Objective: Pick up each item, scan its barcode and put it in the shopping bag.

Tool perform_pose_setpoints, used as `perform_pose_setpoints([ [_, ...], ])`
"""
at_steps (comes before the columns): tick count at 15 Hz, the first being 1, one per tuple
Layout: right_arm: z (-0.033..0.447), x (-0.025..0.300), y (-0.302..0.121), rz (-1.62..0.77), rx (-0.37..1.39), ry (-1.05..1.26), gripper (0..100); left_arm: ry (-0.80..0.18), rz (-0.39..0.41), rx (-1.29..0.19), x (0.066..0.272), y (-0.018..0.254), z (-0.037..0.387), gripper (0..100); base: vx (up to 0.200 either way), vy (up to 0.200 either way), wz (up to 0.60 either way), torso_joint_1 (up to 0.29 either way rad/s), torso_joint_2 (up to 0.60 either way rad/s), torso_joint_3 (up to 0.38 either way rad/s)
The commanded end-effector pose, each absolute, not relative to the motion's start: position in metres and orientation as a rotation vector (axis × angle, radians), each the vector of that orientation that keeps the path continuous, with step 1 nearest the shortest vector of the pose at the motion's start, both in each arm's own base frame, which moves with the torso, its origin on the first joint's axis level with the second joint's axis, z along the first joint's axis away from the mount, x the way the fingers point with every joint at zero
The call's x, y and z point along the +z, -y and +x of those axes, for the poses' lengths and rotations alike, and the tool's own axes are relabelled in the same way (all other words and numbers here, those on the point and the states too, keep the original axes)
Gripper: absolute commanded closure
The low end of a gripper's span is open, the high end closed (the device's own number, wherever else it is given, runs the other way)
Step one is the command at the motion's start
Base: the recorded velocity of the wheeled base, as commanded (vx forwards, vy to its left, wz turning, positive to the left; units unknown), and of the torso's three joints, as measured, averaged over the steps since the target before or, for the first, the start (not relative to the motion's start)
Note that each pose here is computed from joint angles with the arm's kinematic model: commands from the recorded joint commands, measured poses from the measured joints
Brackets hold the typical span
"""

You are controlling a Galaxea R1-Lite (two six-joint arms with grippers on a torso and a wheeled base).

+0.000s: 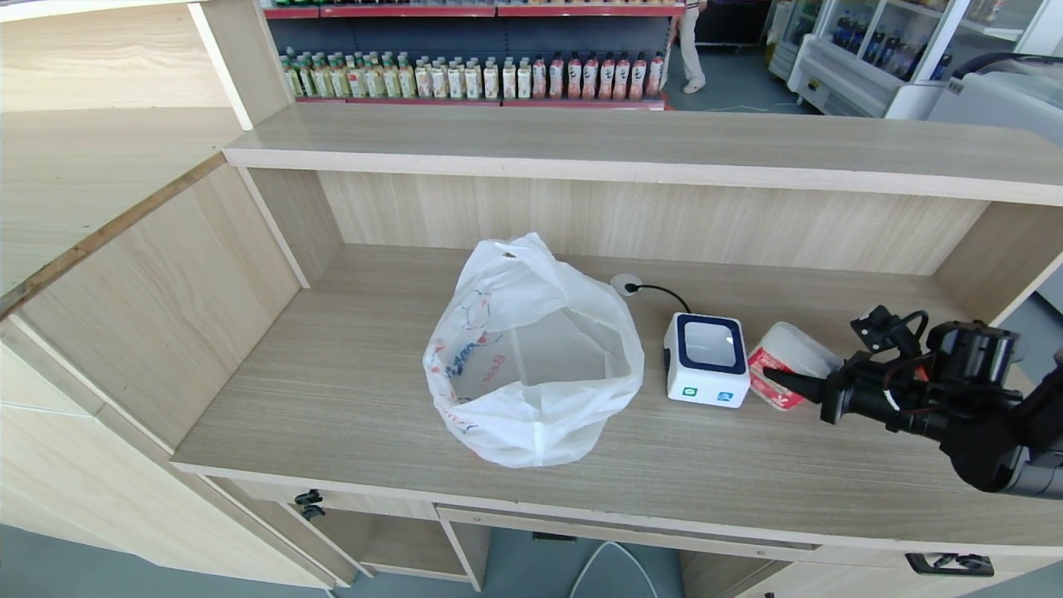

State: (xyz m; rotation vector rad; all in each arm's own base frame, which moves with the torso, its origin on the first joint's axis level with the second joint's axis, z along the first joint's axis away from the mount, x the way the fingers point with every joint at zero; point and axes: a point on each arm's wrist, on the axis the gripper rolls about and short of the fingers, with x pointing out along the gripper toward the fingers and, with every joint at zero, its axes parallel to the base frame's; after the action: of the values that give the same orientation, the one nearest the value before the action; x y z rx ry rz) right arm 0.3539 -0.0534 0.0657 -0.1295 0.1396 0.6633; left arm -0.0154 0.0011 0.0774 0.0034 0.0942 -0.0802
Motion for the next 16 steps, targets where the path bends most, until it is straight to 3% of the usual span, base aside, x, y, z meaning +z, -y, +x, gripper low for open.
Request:
perform_pose_setpoints([
  [1, 0.353, 0.069, 0.054, -0.143, 0.659, -0.117, 100, -0.094, 0.003, -0.081, 0.077, -0.001, -0.015, 0, 0.000, 0.000, 0.00, 0.000, 0.00, 0.000],
  [9, 0.331, 0.108, 0.057, -0.197, 0.626, -0.025, 100, -0.094, 0.003, -0.081, 0.077, -0.001, -0.015, 0, 0.000, 0.000, 0.00, 0.000, 0.00, 0.000],
  [14, 0.269, 0.164, 0.033, -0.274, 0.651, 0.104, 100, -0.094, 0.003, -0.080, 0.077, -0.001, -0.015, 0, 0.000, 0.000, 0.00, 0.000, 0.00, 0.000],
  [16, 0.230, 0.197, 0.015, -0.321, 0.751, 0.227, 100, -0.094, 0.003, -0.081, 0.077, -0.001, -0.015, 0, 0.000, 0.000, 0.00, 0.000, 0.00, 0.000],
])
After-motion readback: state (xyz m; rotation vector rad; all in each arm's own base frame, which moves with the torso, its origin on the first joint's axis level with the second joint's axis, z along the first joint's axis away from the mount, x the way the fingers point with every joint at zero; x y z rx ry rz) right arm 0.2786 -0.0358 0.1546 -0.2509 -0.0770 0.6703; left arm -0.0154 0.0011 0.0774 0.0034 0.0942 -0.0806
